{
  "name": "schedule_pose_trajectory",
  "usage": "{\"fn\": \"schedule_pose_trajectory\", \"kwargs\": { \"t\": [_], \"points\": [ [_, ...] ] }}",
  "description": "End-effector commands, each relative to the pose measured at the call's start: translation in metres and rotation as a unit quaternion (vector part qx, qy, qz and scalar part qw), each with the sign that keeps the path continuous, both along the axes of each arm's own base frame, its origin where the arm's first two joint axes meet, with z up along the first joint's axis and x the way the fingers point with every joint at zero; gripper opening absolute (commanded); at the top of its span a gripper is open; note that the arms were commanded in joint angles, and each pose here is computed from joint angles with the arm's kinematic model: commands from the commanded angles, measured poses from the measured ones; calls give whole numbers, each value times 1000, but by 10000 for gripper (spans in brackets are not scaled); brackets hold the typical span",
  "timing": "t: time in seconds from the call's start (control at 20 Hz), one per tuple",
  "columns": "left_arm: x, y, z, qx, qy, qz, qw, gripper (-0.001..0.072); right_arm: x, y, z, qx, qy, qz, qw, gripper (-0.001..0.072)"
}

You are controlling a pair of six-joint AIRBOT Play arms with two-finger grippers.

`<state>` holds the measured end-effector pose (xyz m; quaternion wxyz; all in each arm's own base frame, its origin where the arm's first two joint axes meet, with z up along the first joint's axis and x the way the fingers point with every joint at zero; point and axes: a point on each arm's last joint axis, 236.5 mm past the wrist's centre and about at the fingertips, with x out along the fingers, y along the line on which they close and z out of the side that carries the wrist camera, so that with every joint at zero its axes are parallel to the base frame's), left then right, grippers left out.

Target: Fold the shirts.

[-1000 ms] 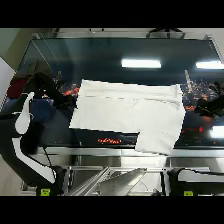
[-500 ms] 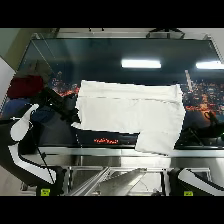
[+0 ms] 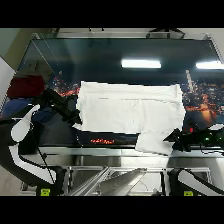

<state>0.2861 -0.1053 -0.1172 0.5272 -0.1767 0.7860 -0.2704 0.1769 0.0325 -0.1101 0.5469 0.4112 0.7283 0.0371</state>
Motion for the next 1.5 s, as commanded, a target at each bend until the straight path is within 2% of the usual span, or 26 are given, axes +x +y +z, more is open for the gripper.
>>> {"fn": "schedule_pose_trajectory", "kwargs": {
  "t": [0.0, 0.05, 0.15, 0.3, 0.4, 0.65, 0.75, 0.95, 1.15, 1.3, 1.45],
  "points": [
    [-8, -2, 6, -10, 16, -8, 1000, 16, -6, 16, 14, 26, -4, 23, 999, 230],
    [-9, -2, 7, -11, 18, -9, 1000, 16, -4, 15, 17, 19, -15, 23, 999, 203],
    [-6, -2, 10, -11, 10, -8, 1000, 16, 9, 9, 26, 4, -48, 24, 999, 25],
    [1, 4, 26, -7, -19, 0, 1000, 16, 48, -13, 49, -30, -105, 22, 994, 24],
    [16, 14, 41, 2, -44, 31, 999, 16, 93, -27, 82, -39, -168, 12, 985, 24],
    [102, 9, 116, -11, -197, 64, 978, 15, 200, -44, 166, -49, -312, 19, 949, 25],
    [137, 5, 133, -6, -238, 69, 969, 15, 239, -45, 174, -59, -340, 31, 938, 25],
    [179, 0, 105, 3, -227, 77, 971, 15, 306, -46, 140, -77, -368, 56, 925, 26],
    [191, 10, 40, 57, -174, 67, 981, 16, 327, -44, 64, -85, -341, 79, 933, 26],
    [200, 15, 15, 65, -156, 77, 983, 16, 319, -70, 16, -129, -302, 102, 939, 26],
    [203, 17, 4, 66, -149, 80, 983, 16, 325, -92, 10, -164, -308, 93, 932, 25]
  ]
}}
